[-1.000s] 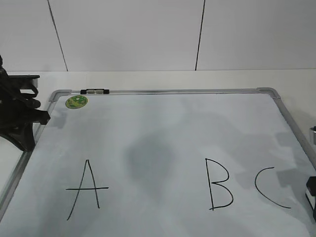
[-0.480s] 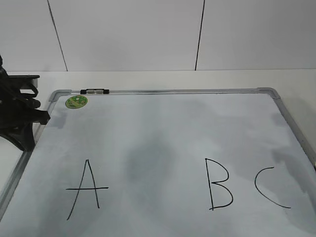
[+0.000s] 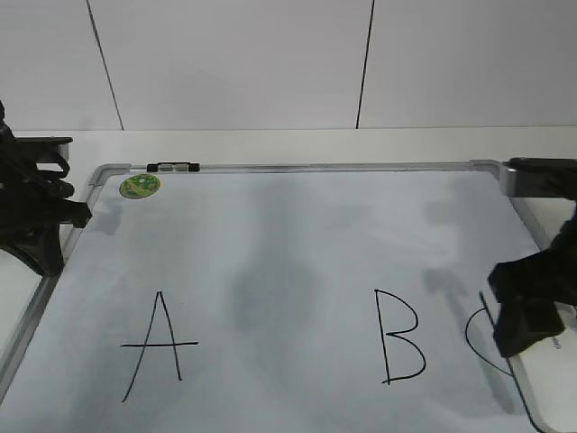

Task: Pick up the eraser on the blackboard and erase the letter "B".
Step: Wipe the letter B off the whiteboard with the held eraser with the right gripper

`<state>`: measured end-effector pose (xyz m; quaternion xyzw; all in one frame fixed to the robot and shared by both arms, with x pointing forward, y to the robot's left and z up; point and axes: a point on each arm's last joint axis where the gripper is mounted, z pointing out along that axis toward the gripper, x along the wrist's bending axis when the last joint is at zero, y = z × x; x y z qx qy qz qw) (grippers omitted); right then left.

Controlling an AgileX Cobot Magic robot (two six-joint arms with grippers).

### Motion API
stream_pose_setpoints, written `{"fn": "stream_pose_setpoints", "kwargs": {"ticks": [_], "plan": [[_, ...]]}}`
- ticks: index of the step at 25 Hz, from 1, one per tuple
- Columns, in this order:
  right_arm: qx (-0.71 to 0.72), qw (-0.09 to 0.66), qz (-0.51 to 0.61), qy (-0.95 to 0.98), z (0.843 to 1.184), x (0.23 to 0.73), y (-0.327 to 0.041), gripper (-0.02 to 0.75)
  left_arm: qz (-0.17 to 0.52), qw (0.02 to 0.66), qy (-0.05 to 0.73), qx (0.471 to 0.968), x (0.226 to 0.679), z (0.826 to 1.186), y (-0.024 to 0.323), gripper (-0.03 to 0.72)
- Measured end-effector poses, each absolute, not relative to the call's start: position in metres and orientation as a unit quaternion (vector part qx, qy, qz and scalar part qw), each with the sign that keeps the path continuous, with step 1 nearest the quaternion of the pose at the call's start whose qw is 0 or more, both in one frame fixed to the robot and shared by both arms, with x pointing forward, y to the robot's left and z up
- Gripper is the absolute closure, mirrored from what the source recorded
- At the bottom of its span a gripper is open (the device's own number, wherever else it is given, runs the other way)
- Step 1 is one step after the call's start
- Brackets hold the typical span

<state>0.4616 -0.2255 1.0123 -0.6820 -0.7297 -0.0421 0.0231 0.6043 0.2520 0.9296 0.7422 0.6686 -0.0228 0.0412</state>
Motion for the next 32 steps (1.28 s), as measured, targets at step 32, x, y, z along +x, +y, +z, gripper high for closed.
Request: {"fn": "stream_pose_setpoints", "kwargs": {"ticks": [32], "plan": [[-0.57, 0.036, 0.04, -0.82, 0.942, 0.5, -0.118, 0.164, -0.026, 0.038, 0.668, 0.742, 0.604, 0.929, 0.252, 0.663]]}}
